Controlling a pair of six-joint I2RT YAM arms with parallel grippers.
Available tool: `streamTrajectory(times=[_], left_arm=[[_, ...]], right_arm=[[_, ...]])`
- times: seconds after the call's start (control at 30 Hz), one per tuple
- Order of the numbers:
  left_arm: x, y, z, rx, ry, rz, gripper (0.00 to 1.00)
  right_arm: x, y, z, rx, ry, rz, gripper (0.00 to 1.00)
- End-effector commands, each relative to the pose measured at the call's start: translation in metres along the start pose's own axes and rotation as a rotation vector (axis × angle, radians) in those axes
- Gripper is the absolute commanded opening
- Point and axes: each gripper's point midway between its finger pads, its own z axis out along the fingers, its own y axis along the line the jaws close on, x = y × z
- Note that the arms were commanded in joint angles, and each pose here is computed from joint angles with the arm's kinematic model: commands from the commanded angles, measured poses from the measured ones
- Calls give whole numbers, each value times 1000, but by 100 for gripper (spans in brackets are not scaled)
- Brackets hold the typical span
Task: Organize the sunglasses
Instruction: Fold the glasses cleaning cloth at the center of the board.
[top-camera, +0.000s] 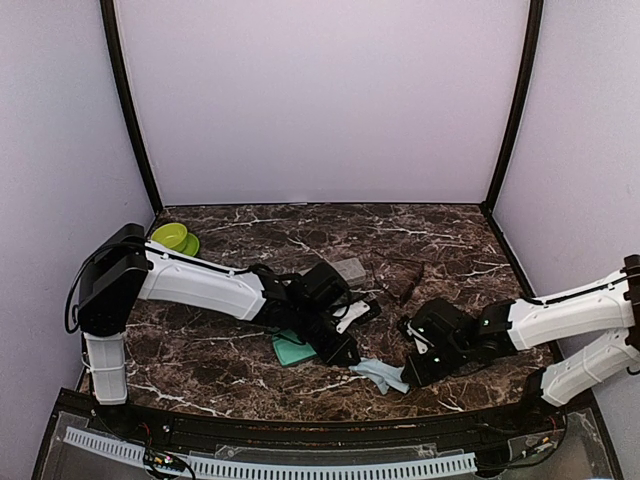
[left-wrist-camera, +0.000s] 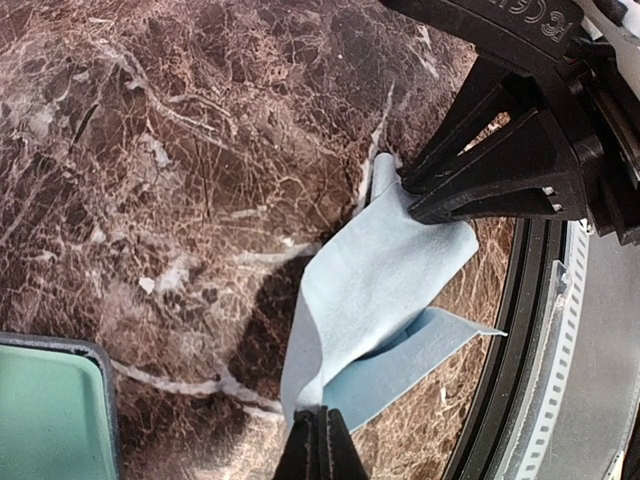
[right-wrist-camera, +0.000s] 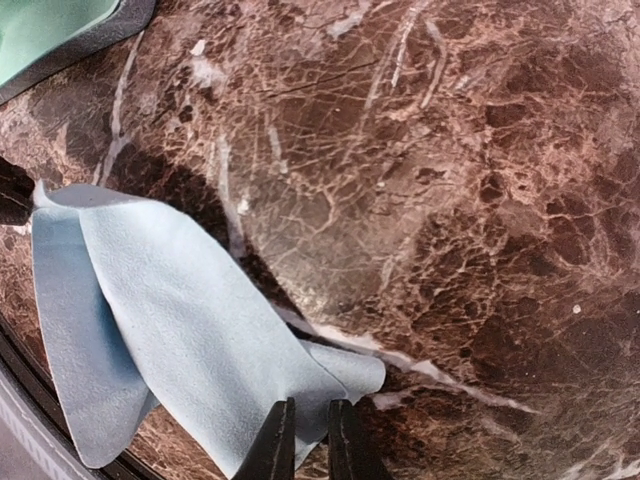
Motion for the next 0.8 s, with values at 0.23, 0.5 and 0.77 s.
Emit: streamTrajectory(times=[0.23, 0.5, 0.77], left_arm=[[-12, -10, -12, 10, -28, 29, 0], [-11, -10, -12, 9, -26, 27, 0], [-11, -9, -12, 7, -28, 29, 0]], right_arm=[[-9, 3, -5, 25, -27, -22, 0], [-24, 11, -22, -6, -97, -26, 0], [-26, 12, -23, -7, -101, -33, 0]])
